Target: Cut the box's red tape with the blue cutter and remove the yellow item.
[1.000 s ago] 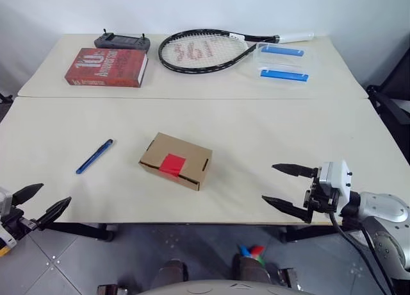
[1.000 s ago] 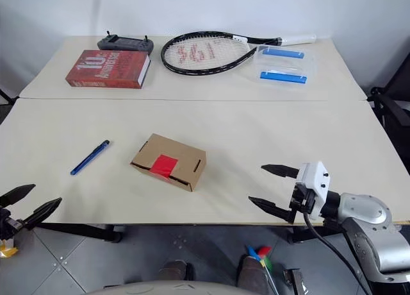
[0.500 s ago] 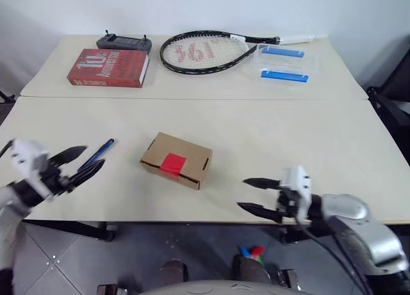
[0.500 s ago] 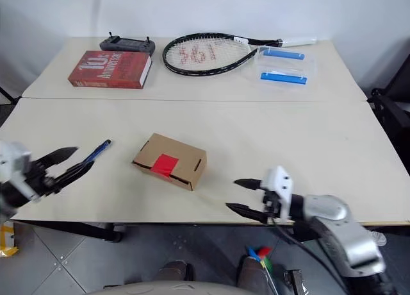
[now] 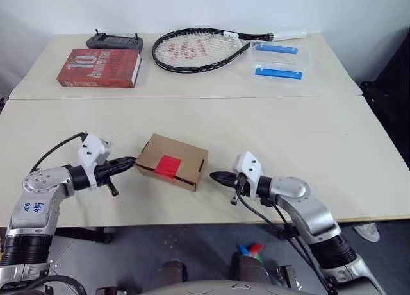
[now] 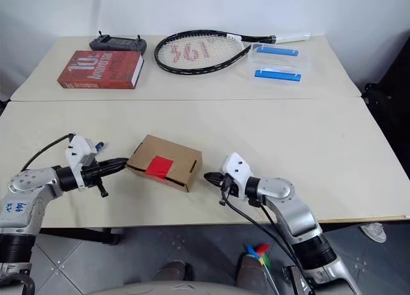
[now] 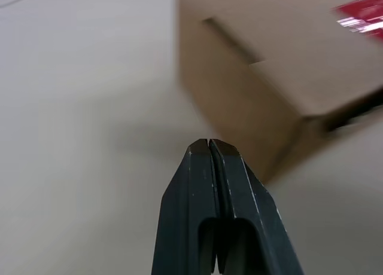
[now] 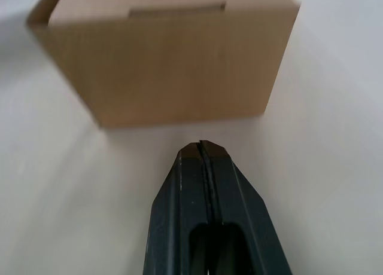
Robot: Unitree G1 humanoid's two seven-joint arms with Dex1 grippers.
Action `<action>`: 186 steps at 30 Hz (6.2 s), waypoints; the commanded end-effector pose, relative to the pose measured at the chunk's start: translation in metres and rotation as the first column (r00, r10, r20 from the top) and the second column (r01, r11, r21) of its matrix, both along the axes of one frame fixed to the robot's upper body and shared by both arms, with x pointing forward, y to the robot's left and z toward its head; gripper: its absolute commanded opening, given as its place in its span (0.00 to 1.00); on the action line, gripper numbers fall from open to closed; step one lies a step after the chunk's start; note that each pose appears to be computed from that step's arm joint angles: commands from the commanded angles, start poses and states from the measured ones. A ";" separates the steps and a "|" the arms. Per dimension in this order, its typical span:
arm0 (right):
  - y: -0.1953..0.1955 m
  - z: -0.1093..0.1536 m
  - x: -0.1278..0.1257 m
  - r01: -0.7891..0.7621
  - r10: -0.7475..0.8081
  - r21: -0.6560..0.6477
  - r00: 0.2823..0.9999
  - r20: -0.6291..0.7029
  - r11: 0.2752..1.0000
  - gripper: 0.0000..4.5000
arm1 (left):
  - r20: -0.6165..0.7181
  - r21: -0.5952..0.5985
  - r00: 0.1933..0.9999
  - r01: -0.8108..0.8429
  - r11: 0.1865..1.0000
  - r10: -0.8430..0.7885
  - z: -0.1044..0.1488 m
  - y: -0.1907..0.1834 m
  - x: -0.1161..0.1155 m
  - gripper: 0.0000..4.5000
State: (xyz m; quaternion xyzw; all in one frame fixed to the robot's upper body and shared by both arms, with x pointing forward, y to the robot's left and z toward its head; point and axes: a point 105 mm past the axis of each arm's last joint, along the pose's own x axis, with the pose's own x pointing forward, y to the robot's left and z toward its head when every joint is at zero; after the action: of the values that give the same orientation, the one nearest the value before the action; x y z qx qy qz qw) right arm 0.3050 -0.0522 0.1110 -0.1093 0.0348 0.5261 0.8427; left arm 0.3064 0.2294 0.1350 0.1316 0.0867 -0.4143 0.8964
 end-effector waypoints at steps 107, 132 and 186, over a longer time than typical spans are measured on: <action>-0.080 0.118 -0.076 -0.297 0.218 0.216 0.920 0.325 0.930 1.00 | -0.023 -0.170 0.915 -0.400 0.901 0.402 0.037 0.171 -0.086 0.99; -0.077 0.111 -0.083 -0.218 0.144 0.201 0.933 0.329 0.955 1.00 | -0.224 0.131 0.901 -0.350 0.927 0.372 -0.069 0.150 -0.034 0.33; -0.040 0.013 -0.095 -0.148 0.122 -0.273 0.987 -0.108 0.951 0.01 | -0.170 0.505 0.848 0.512 0.695 -0.502 -0.037 -0.140 -0.070 0.09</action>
State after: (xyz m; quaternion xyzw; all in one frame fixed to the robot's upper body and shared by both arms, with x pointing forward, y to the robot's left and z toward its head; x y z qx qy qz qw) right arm 0.2082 -0.0894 0.1266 -0.1889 0.1345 0.5798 0.7811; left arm 0.2410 0.0884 0.1030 0.3773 0.1546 -0.6084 0.6808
